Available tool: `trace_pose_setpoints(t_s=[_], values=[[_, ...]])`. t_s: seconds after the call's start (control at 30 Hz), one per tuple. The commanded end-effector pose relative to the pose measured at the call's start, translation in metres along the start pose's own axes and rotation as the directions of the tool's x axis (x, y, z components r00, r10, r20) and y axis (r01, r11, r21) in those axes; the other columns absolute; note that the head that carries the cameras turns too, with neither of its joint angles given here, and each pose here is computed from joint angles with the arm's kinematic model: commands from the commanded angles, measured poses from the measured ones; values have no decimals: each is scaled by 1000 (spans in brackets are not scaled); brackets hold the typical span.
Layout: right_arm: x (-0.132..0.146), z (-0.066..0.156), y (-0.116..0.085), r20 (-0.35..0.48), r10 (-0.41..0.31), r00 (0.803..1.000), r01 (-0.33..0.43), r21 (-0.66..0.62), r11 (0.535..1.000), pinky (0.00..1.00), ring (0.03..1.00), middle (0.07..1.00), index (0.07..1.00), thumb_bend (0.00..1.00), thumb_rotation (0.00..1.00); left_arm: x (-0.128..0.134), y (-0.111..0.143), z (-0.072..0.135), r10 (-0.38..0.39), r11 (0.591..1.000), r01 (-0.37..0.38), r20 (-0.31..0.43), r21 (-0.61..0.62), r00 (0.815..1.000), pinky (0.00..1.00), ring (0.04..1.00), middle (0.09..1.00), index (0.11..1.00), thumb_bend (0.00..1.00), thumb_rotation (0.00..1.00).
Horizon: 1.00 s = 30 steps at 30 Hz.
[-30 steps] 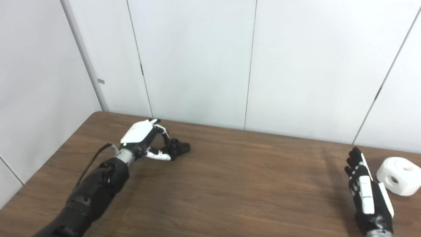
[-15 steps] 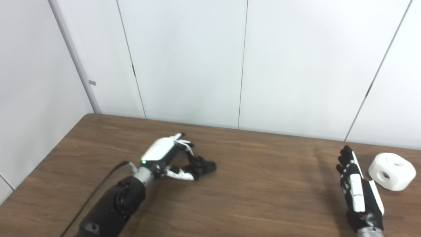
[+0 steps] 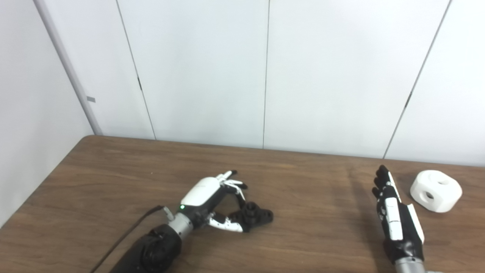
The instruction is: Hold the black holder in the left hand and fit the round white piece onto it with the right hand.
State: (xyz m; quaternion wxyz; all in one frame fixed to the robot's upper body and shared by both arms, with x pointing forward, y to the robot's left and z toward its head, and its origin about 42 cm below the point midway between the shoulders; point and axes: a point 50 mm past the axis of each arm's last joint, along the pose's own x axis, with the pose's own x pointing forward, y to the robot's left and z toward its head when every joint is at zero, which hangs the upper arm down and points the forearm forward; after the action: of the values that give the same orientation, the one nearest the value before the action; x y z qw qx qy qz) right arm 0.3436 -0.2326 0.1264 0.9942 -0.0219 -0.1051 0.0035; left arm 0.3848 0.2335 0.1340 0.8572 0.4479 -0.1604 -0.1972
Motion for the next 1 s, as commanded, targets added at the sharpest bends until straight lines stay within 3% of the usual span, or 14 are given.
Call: trace_pose_setpoints(t_s=[0.0, 0.4, 0.57, 0.87, 0.97], values=[[-5, -1, 6, 13, -9, 1000, 9, 23, 1000, 1000, 1000, 999, 981, 467, 1000, 5, 4, 8, 2, 1000, -2, 45, 17, 999, 1000, 1000, 827, 482, 523, 53], [-6, 3, 12, 20, -14, 1000, 13, 27, 1000, 1000, 1000, 1000, 985, 459, 1000, 5, -10, 18, -30, 999, 31, 85, -10, 996, 1000, 1000, 823, 481, 523, 54], [-9, 8, 14, 30, -9, 999, 9, 17, 1000, 1000, 1000, 998, 980, 509, 1000, 6, -13, 16, -35, 999, 36, 79, -14, 996, 1000, 1000, 821, 482, 523, 52], [-16, 36, 15, 72, -1, 997, 0, 14, 1000, 1000, 1000, 975, 962, 530, 1000, 10, -17, 9, -45, 999, 46, 71, -22, 996, 1000, 1000, 815, 481, 523, 52], [-15, 52, 10, 109, -6, 994, 8, -11, 1000, 985, 991, 959, 942, 460, 898, 11, -18, 8, -41, 999, 42, 75, -21, 996, 1000, 1000, 814, 481, 523, 51]])
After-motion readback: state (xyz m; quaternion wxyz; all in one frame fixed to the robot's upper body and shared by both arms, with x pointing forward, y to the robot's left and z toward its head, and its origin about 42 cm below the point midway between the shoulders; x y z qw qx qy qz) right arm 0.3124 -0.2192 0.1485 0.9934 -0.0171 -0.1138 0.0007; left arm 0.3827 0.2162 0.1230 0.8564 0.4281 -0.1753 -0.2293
